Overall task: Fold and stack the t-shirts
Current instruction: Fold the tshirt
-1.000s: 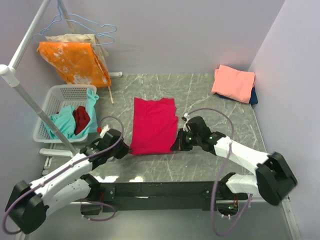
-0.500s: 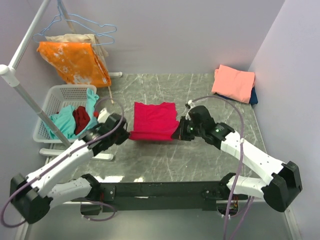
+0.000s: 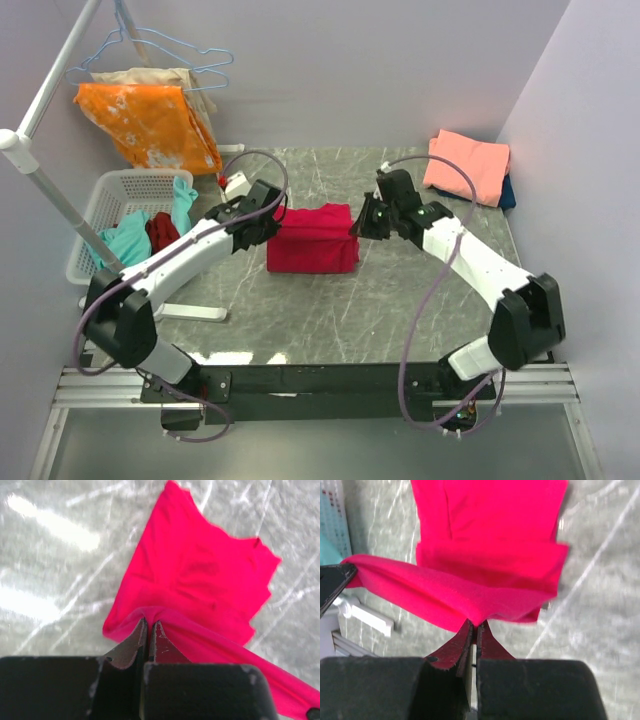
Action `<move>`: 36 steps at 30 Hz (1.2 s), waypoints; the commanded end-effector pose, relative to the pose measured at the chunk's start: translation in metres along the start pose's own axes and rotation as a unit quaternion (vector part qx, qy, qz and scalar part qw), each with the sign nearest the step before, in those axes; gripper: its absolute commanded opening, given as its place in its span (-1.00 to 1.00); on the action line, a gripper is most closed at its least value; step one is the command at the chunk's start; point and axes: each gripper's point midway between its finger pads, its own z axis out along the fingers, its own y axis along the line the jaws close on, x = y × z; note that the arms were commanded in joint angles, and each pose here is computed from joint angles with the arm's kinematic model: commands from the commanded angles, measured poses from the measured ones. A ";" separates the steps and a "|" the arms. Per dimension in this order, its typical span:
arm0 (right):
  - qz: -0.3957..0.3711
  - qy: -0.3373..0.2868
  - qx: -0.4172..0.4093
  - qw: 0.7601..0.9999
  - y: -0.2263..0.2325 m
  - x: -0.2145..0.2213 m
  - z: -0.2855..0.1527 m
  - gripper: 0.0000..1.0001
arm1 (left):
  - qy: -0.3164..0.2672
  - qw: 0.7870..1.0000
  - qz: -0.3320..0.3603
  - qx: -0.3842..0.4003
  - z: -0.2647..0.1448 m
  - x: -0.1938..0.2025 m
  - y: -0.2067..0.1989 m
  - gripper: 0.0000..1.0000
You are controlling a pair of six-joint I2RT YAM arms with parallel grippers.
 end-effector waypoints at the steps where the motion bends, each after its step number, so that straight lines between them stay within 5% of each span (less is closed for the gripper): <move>1: -0.013 -0.024 0.004 1.000 -0.005 -0.038 0.017 -1.00 | -0.050 0.998 0.017 -0.030 0.020 -0.044 0.001 -0.98; 26: 0.047 0.030 0.056 0.997 -0.055 -0.105 0.151 -1.00 | -0.004 0.996 0.083 -0.042 0.189 -0.086 -0.048 -0.98; 29: 0.044 0.028 0.054 0.997 -0.052 -0.111 0.153 -0.60 | -0.008 0.995 0.085 -0.047 0.190 -0.095 -0.044 -0.49; 30: 0.043 0.021 0.054 0.997 -0.052 -0.115 0.151 -0.49 | -0.018 0.996 0.080 -0.036 0.189 -0.102 -0.048 -0.06; 31: 0.041 0.004 0.048 0.998 -0.046 -0.124 0.143 -0.26 | -0.029 0.996 0.080 -0.029 0.186 -0.108 -0.050 0.13; 36: 0.035 -0.042 0.029 0.998 -0.034 -0.141 0.123 -0.08 | -0.089 0.994 0.062 0.019 0.151 -0.144 -0.062 0.58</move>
